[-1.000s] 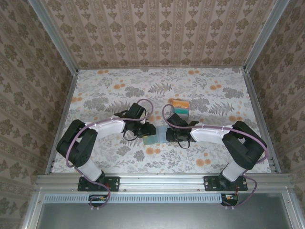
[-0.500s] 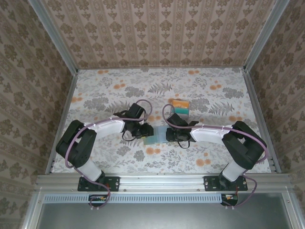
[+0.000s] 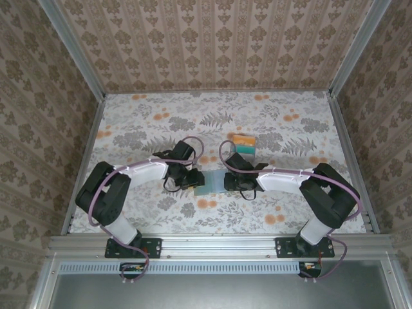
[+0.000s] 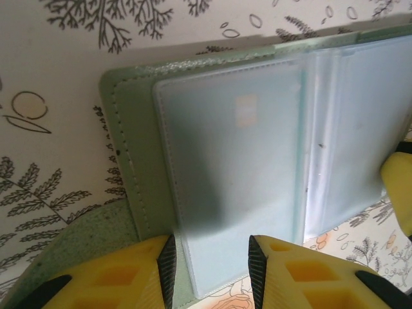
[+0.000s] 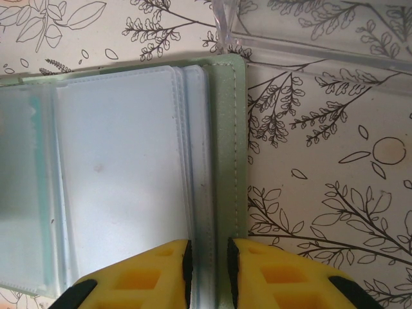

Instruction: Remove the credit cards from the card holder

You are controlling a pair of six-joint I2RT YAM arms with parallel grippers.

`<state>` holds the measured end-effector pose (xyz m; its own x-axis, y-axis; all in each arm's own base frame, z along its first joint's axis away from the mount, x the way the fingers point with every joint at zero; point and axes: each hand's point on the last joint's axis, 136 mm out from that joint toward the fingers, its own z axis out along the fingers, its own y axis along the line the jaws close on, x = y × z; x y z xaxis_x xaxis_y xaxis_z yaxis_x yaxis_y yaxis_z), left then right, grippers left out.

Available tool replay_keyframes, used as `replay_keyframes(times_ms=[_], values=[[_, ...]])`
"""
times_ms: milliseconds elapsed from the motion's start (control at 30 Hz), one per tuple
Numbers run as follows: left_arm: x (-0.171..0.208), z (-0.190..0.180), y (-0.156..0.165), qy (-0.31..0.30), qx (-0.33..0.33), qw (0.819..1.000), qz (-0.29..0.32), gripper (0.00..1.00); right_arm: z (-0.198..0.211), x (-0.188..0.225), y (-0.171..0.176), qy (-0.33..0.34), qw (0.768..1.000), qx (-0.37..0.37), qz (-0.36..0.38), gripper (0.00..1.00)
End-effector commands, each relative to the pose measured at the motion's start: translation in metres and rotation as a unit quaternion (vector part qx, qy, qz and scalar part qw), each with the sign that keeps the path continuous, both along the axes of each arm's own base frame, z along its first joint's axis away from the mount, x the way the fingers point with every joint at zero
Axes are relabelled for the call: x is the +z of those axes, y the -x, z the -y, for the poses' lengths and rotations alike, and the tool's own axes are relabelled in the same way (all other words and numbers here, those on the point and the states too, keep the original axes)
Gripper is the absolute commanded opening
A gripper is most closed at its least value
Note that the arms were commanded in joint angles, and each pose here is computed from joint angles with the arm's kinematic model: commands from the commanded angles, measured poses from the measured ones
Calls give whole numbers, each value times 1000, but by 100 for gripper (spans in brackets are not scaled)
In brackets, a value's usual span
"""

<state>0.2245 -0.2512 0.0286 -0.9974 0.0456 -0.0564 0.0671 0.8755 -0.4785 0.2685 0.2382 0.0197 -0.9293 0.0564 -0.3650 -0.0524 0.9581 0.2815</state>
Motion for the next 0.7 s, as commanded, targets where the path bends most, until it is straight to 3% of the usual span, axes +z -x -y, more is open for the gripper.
replay_keyframes(times_ms=[0,667], values=[[-6,-2,2,-13,-13,1000,-6,38,4,-14,6,21,1000,-4,-20,26],[22,36,-8,63,-53,996,31,39,3,-16,7,22,999,-2,-24,26]])
